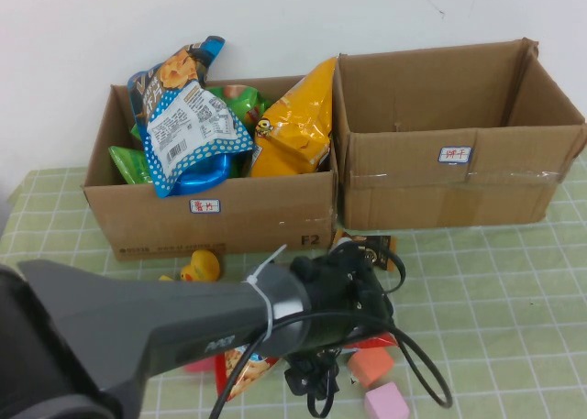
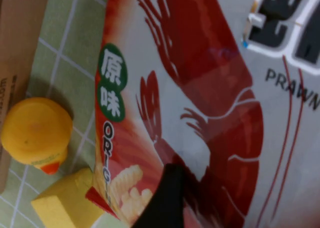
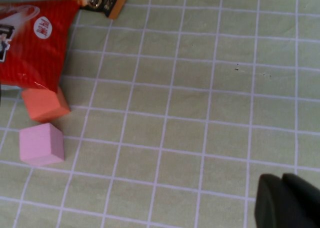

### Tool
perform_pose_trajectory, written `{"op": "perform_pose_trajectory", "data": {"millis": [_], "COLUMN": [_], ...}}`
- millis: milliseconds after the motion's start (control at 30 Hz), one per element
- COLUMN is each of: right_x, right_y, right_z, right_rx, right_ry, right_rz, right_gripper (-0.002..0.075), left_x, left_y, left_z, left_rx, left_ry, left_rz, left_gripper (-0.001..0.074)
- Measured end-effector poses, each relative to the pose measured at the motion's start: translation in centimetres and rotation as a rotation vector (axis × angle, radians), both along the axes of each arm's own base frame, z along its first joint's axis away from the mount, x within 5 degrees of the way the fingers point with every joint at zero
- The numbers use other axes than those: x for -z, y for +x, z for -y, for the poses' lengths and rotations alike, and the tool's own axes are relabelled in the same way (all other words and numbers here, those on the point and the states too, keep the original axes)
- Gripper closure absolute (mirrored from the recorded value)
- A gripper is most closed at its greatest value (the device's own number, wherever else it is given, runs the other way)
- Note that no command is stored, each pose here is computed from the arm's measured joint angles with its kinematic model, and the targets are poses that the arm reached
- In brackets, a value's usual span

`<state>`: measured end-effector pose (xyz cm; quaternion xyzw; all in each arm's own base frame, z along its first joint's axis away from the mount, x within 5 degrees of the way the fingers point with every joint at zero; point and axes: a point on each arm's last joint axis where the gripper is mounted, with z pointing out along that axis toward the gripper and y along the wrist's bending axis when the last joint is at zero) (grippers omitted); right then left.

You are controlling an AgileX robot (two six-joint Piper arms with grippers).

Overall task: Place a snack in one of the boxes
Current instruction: Pick up the potato chip

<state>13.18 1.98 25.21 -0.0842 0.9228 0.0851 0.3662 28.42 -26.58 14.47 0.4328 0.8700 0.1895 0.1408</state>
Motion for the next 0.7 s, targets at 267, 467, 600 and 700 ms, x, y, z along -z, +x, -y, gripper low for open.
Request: {"op": "perform_pose_trajectory", "data": {"millis": [267, 467, 600, 700], "right_x": [0.0, 0.0, 0.0, 0.0], "right_y": [0.0, 0.0, 0.0, 0.0], "right_z": [0.0, 0.0, 0.0, 0.0], "right_rx": [0.000, 0.000, 0.000, 0.000], "right_ry": [0.000, 0.000, 0.000, 0.000], "right_rz": [0.000, 0.000, 0.000, 0.000], "right_gripper": [0.0728, 0.0728, 0.0728, 0.0728], "left_x": [0.9, 0.7, 0.2, -0.2], "left_y": [0.4, 0.6, 0.8, 1.0], "left_z": [-0.1, -0.1, -0.1, 0.0], "left_rx": [0.000, 0.008, 0.004, -0.008], "left_ry": [0.034, 0.052, 0.060, 0.066], "left_rz": [0.027, 0.046, 0.060, 0.067], "left_gripper": [0.0089, 0.0357, 0.0395, 0.0407]}}
